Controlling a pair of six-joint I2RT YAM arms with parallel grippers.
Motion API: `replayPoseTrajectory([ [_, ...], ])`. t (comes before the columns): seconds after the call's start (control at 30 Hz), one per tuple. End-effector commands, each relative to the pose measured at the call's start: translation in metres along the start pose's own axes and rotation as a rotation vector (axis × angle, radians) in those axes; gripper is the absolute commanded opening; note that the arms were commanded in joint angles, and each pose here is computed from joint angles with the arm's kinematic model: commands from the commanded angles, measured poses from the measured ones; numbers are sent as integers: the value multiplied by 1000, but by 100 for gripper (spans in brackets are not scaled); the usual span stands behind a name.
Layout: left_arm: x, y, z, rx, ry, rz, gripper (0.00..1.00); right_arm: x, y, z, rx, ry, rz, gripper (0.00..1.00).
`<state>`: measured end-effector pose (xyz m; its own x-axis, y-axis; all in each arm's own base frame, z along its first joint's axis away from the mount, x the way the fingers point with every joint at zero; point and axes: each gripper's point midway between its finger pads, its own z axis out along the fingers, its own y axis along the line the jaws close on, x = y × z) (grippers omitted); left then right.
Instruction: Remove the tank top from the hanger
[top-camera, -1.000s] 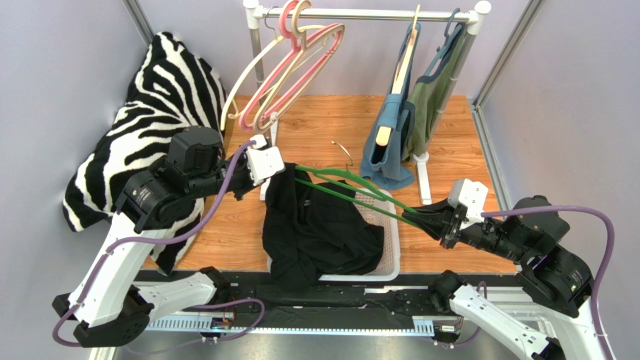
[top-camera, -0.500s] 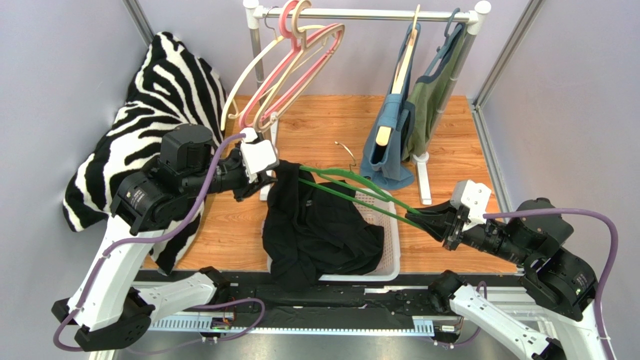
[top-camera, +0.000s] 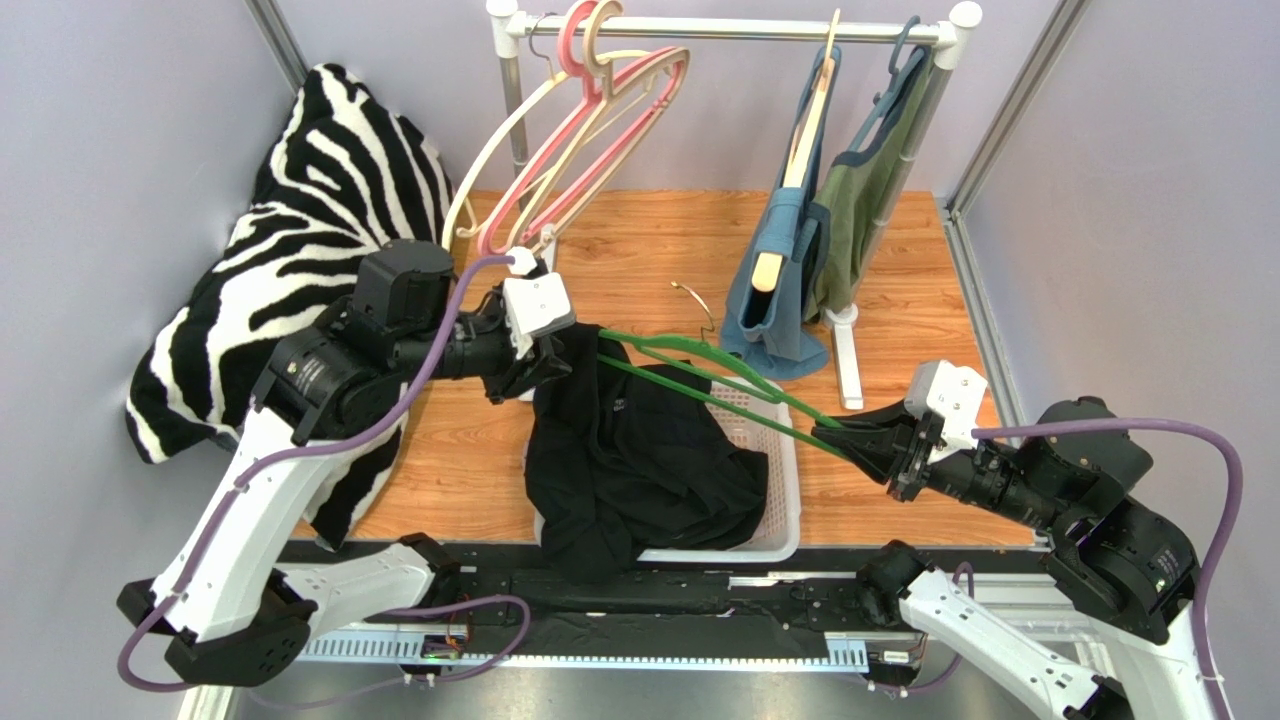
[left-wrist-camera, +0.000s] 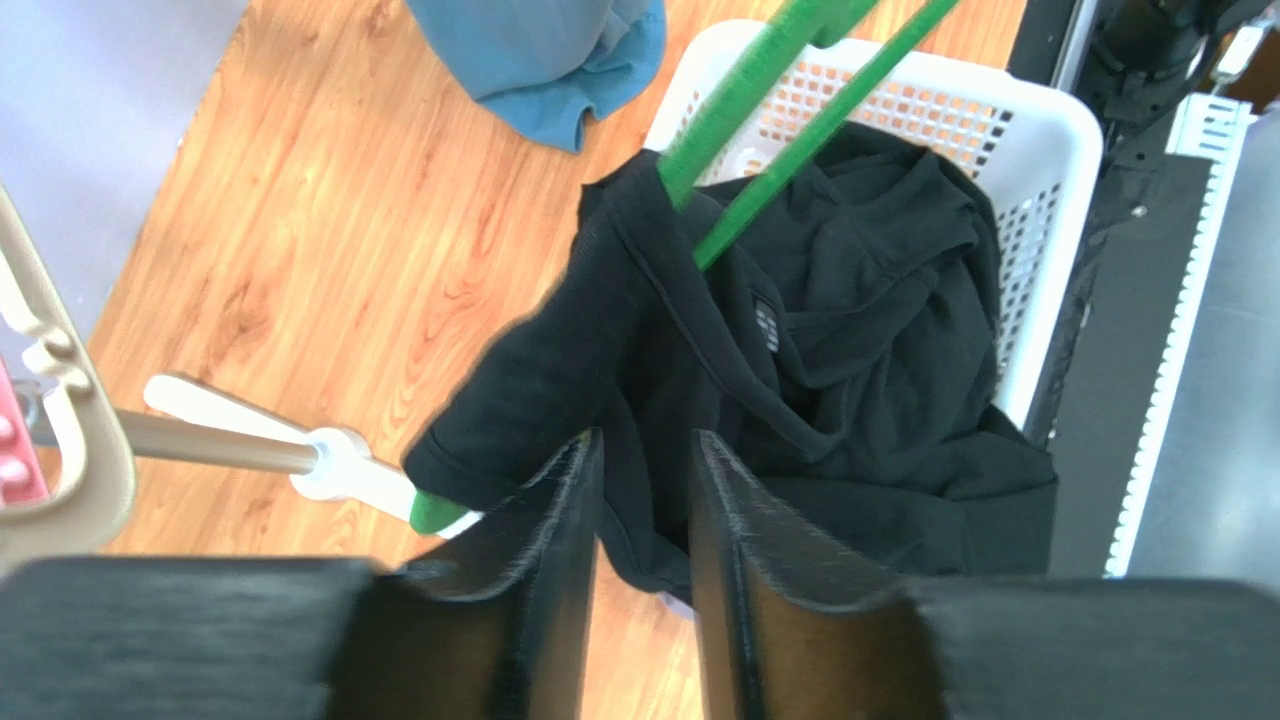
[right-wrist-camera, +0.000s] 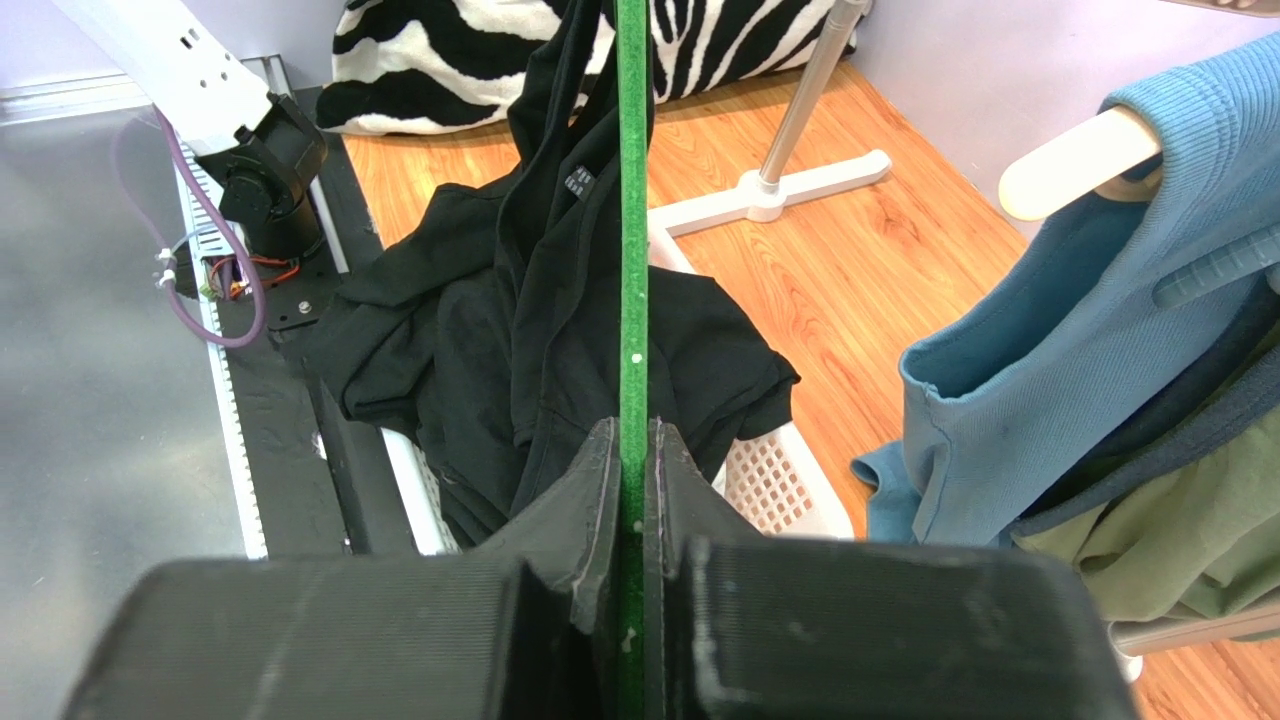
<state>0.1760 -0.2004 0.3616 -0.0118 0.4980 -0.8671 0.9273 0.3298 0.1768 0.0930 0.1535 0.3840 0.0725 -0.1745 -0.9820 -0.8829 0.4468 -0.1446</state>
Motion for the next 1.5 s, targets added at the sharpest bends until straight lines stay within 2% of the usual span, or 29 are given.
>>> replayPoseTrajectory([
  [0.0, -25, 7, -3, -14, -68, 3, 29, -24, -1, -3, 6, -86, -24, 0],
  [0.03, -28, 8, -4, -21, -76, 8, 19, -24, 0, -3, 4, -85, -24, 0],
  [0.1, -30, 11, -5, -35, -78, 10, 10, -22, 0, -3, 3, -81, -22, 0],
  [0.13, -30, 12, -5, -40, -76, 11, 1, -21, 0, -3, 2, -78, -20, 0],
  [0.17, -30, 13, -6, -45, -77, 12, 0, -21, 0, -3, 2, -77, -20, 0],
  [0.57, -27, 46, -37, -282, -82, -16, 0, -13, 0, -15, 30, -41, -13, 0],
  [0.63, -18, 36, -33, -237, -73, -40, 0, -14, 0, -18, 38, -46, -14, 0],
  [0.7, -4, 16, -21, -126, -65, -79, 0, -15, 0, -20, 43, -51, -16, 0],
  [0.87, 30, 3, -9, -83, -11, -162, 0, -19, 0, -24, 48, -48, -20, 0],
  [0.93, 37, -13, -3, -4, -14, -189, 39, -21, 1, -24, 42, -57, -19, 0],
  [1.0, 37, -28, 2, 87, -29, -217, 87, -22, 1, -22, 40, -64, -19, 0],
  [1.1, 37, -26, 8, 95, -25, -233, 95, -24, 2, -19, 24, -63, -7, 0],
  [1.33, 42, -5, 24, 44, 13, -231, 97, -27, 6, -19, 7, -80, 0, 0],
  [1.4, 48, -2, 28, 30, 33, -236, 93, -30, 6, -20, 8, -86, -4, 0],
  [1.47, 52, -1, 30, 28, 43, -240, 77, -31, 6, -22, 10, -87, -8, 0],
])
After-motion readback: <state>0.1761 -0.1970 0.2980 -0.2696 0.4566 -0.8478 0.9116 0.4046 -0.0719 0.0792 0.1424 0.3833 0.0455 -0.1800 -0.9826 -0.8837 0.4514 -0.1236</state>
